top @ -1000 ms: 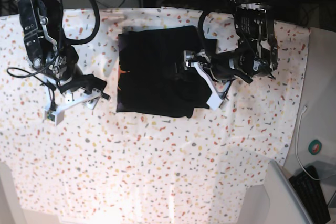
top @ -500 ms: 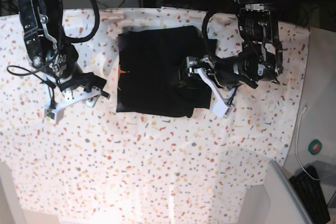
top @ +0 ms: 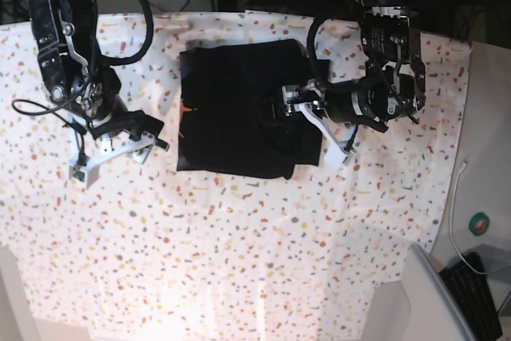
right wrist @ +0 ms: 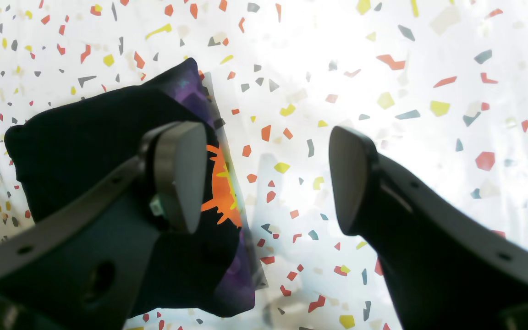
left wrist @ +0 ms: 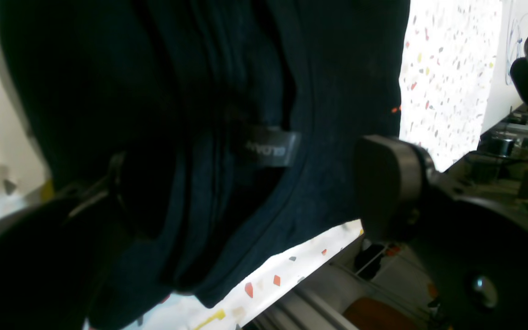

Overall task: Layout the t-shirt on the table in an organized manner, then fold the t-shirt properly
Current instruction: 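Grasp the stack's edge with the left gripper and fold it over, then pull the folded stack's edge with the left gripper to square it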

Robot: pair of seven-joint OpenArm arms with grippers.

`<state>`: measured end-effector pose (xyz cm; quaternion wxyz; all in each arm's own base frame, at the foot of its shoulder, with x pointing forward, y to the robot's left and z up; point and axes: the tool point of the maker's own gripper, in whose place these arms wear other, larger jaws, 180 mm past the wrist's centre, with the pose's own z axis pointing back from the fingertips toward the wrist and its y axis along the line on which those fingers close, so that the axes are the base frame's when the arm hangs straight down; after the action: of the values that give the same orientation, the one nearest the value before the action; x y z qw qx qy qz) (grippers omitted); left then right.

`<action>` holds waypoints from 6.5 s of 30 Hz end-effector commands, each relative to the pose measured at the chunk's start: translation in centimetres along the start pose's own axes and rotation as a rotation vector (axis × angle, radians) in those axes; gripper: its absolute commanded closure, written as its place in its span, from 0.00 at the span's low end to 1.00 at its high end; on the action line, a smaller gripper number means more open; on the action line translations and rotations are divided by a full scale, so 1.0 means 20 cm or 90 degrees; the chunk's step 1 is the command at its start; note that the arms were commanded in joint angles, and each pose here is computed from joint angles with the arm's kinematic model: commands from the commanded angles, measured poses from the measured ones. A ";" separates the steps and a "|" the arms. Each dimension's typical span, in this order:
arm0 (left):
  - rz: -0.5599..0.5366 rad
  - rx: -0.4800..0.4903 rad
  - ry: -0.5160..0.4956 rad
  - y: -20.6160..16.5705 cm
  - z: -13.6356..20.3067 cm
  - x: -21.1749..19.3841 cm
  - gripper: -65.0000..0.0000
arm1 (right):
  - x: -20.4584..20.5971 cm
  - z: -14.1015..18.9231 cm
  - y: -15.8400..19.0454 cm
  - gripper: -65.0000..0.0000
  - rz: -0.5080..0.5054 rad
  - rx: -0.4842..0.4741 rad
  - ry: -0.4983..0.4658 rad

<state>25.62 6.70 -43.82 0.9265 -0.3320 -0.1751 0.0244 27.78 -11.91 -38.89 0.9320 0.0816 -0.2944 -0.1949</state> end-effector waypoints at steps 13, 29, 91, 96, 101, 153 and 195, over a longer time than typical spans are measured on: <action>-0.051 -0.037 -0.027 -0.15 -0.07 0.06 0.11 | 0.08 0.02 0.02 0.39 0.003 0.008 -0.031; -0.047 -0.038 -0.027 -0.15 -0.08 0.05 0.11 | 0.07 0.02 0.01 0.39 0.003 0.007 -0.028; -0.048 0.028 0.017 0.03 0.15 0.04 1.00 | 0.05 0.02 0.03 0.40 0.005 0.010 -0.025; -0.052 0.039 0.017 0.06 0.17 0.06 1.00 | 0.05 0.02 0.03 0.40 0.005 0.010 -0.025; -0.052 0.040 0.017 0.07 0.17 0.06 1.00 | 0.06 0.02 0.03 0.40 0.004 0.011 -0.025; -0.106 0.075 0.100 0.12 0.24 -0.21 0.83 | -0.01 -0.07 0.08 0.39 0.020 0.007 -0.015; -0.016 0.105 0.084 0.29 0.30 -0.25 0.59 | -0.16 -0.06 0.23 0.40 0.085 0.052 0.009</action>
<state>18.58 13.70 -45.28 0.9614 -0.2550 -0.1026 0.0088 26.16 -6.02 -41.56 0.9497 0.1016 -0.2701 -0.1215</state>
